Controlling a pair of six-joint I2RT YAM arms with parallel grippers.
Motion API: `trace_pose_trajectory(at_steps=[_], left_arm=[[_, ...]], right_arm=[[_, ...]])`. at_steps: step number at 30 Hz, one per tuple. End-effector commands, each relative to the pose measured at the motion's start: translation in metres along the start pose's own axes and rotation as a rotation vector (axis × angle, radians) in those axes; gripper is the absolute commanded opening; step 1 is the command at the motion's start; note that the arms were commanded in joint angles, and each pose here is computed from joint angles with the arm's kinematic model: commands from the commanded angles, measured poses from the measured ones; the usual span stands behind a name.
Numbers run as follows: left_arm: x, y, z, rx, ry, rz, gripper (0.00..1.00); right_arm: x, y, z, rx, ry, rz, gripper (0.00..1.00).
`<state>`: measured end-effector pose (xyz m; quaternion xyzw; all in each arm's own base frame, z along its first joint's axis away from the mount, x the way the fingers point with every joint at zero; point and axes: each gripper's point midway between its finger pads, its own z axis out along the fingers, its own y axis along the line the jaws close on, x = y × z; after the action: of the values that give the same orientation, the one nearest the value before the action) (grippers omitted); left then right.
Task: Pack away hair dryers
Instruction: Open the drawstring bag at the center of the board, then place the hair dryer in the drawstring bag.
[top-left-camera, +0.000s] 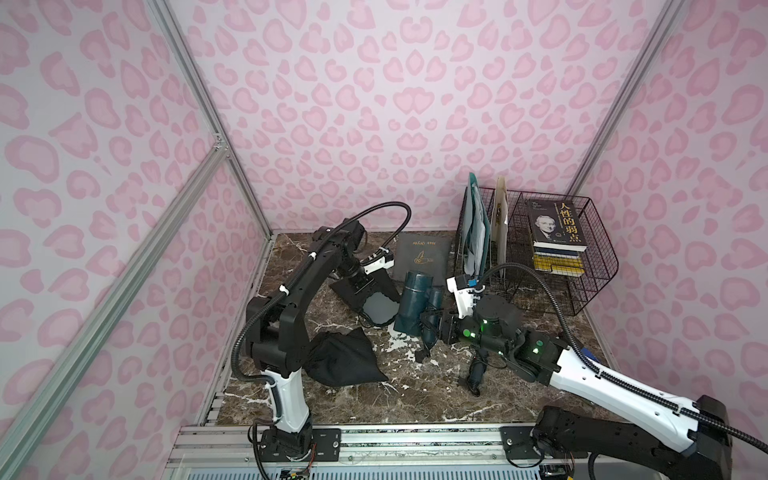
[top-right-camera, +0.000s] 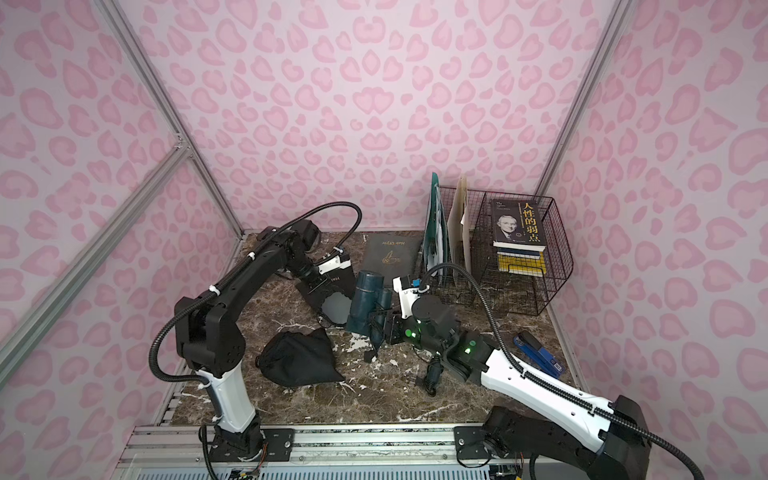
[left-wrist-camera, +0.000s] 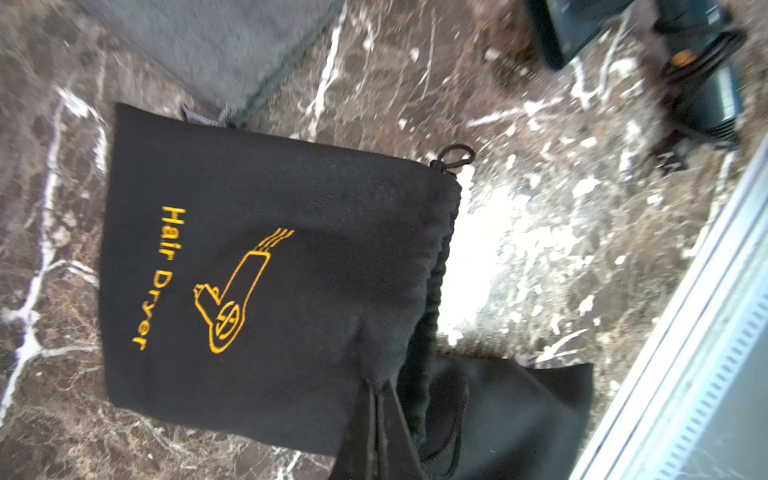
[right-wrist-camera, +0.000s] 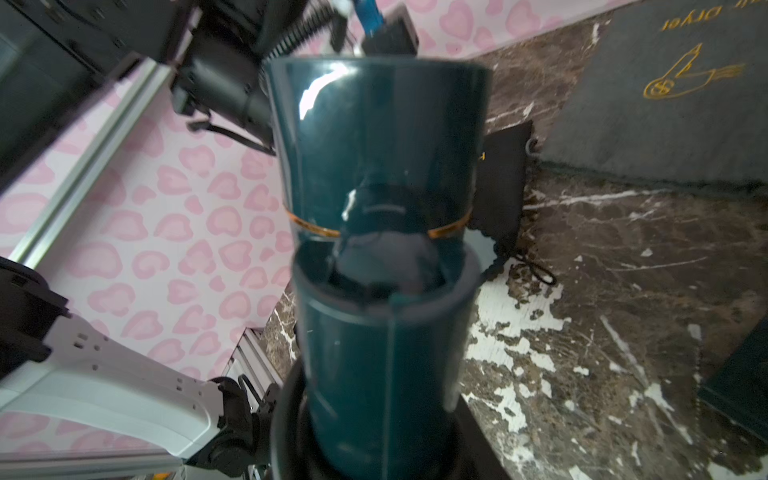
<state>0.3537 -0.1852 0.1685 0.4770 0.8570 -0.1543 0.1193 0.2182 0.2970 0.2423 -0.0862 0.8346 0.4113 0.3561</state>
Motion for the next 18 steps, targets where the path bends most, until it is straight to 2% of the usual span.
trace_pose_trajectory(at_steps=[1, 7, 13, 18], left_arm=[[-0.006, -0.026, -0.015, 0.054, -0.018, -0.036, 0.02], [-0.014, -0.059, -0.028, 0.063, -0.032, -0.002, 0.02], [-0.022, -0.079, -0.042, 0.071, -0.072, 0.011, 0.02], [-0.024, -0.09, -0.047, 0.079, -0.086, 0.025, 0.02]], right_arm=[[0.003, -0.005, 0.008, 0.059, -0.022, -0.025, 0.0], [0.028, -0.004, 0.026, 0.114, 0.024, -0.071, 0.0], [0.05, -0.023, 0.039, 0.256, 0.121, -0.125, 0.0], [0.069, -0.023, 0.049, 0.271, 0.187, -0.155, 0.0]])
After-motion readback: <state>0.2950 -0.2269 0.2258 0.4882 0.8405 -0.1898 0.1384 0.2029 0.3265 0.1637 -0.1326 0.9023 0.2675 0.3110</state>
